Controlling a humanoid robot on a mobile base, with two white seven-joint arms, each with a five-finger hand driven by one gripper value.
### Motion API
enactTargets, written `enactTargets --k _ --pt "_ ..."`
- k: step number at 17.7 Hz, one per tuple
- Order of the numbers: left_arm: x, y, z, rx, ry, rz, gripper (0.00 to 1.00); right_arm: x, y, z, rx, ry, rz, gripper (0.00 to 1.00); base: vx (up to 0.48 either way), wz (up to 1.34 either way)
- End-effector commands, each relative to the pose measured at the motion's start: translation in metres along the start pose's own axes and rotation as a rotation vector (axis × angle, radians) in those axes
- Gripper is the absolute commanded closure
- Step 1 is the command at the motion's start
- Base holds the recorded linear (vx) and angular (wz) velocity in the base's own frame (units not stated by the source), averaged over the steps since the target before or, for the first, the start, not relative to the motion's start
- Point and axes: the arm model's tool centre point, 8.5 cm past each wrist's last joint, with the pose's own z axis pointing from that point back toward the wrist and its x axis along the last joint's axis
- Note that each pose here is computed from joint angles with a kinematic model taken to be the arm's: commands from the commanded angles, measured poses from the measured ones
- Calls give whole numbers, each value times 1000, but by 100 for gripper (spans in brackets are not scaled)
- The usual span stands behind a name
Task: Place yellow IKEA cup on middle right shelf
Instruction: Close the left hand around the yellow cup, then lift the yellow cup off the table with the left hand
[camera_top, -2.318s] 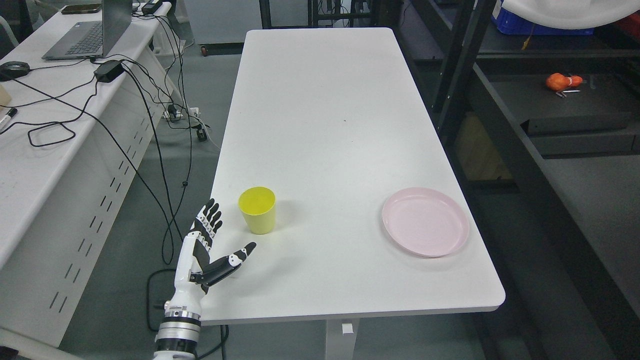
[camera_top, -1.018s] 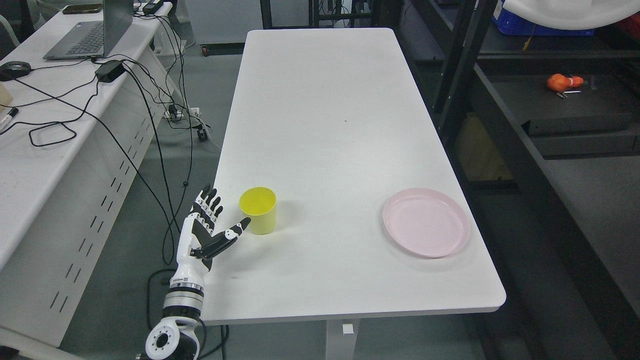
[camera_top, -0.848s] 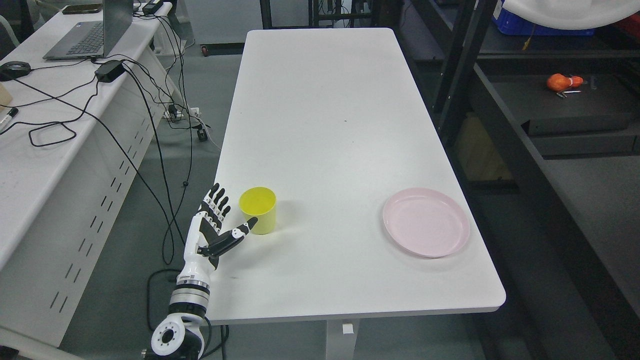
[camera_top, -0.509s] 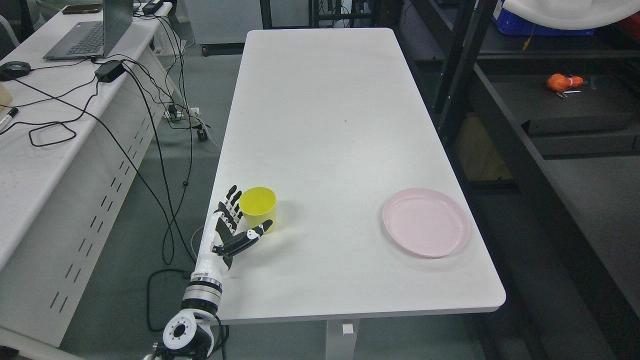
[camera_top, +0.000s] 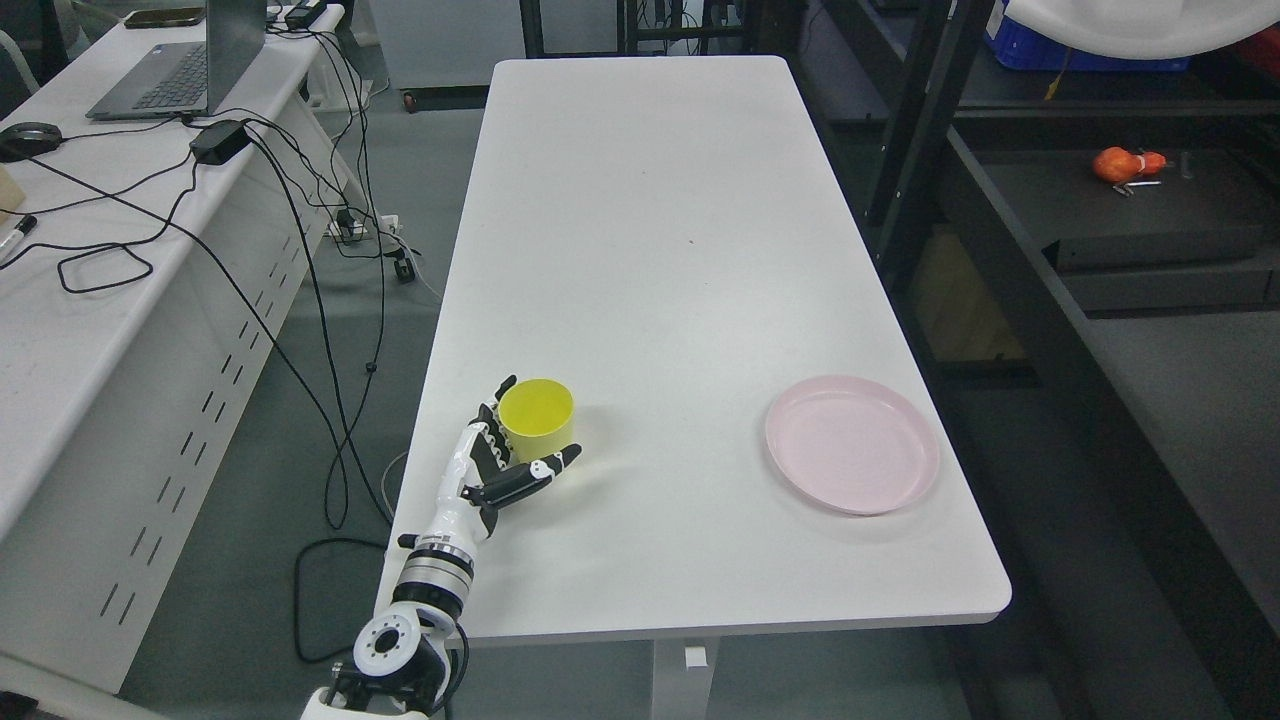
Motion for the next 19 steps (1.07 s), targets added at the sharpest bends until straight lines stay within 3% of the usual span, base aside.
enactTargets --k 1,4,7,10,12,13,14,16,19 --pt "-1 5 -11 -2 22 -25 2 -9 -10 -1 -13 15 -3 1 0 0" --pt "-7 14 -19 25 51 -24 3 -9 -10 -1 -13 15 -3 1 0 0" --pt "-7 23 -23 50 54 -18 15 -9 -10 -1 -13 15 -3 1 0 0" --pt "-5 34 -21 79 36 -6 39 -9 -10 -1 -13 15 -3 1 0 0" --pt "2 46 -19 114 -16 7 64 -9 -10 -1 -13 15 -3 1 0 0" --pt "7 52 -18 131 -71 13 82 -9 -10 -1 -13 15 -3 1 0 0" --pt "12 53 -17 136 -113 23 90 -9 -10 -1 -13 15 -3 1 0 0" --pt "25 52 -16 136 -198 32 99 -9 -10 -1 -13 15 -3 1 0 0" --pt "72 34 3 81 -374 28 100 -9 -10 -1 -13 15 -3 1 0 0"
